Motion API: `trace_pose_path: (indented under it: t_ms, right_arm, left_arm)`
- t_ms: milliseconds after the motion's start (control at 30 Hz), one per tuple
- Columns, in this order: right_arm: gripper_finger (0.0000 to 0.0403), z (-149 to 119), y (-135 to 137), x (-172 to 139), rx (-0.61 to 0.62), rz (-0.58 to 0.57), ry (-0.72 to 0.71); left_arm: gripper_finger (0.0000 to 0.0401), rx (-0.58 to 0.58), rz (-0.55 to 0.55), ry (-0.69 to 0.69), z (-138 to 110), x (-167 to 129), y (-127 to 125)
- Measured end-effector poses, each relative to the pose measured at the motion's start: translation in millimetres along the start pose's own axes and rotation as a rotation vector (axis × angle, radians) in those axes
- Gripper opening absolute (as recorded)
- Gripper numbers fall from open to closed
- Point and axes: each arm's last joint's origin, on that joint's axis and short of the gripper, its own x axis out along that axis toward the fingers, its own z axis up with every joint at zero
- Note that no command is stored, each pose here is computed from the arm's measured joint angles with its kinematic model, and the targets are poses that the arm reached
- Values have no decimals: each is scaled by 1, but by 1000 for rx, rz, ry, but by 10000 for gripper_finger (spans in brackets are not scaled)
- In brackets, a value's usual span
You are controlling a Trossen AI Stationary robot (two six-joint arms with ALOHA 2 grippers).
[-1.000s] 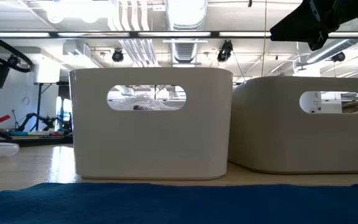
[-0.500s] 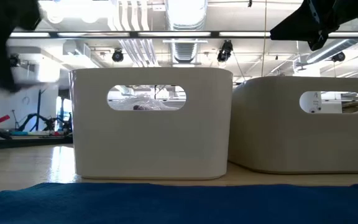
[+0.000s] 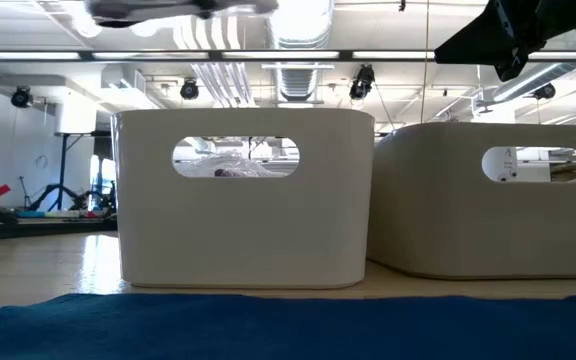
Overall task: Pick & Place Toothbrushes
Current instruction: Put the violet toothbrush into the white bin
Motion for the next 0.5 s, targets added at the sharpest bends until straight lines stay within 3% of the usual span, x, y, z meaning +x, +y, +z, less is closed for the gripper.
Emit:
trace_pose_path:
  t_ms: [267, 500]
  right_arm:
    - [72, -1, 0, 0, -6, -1, 3]
    - [94, 0, 0, 0, -64, -6, 1]
  left_arm:
    - [18, 39, -5, 72, 34, 31, -22]
    - [18, 62, 52, 109, 30, 55, -33]
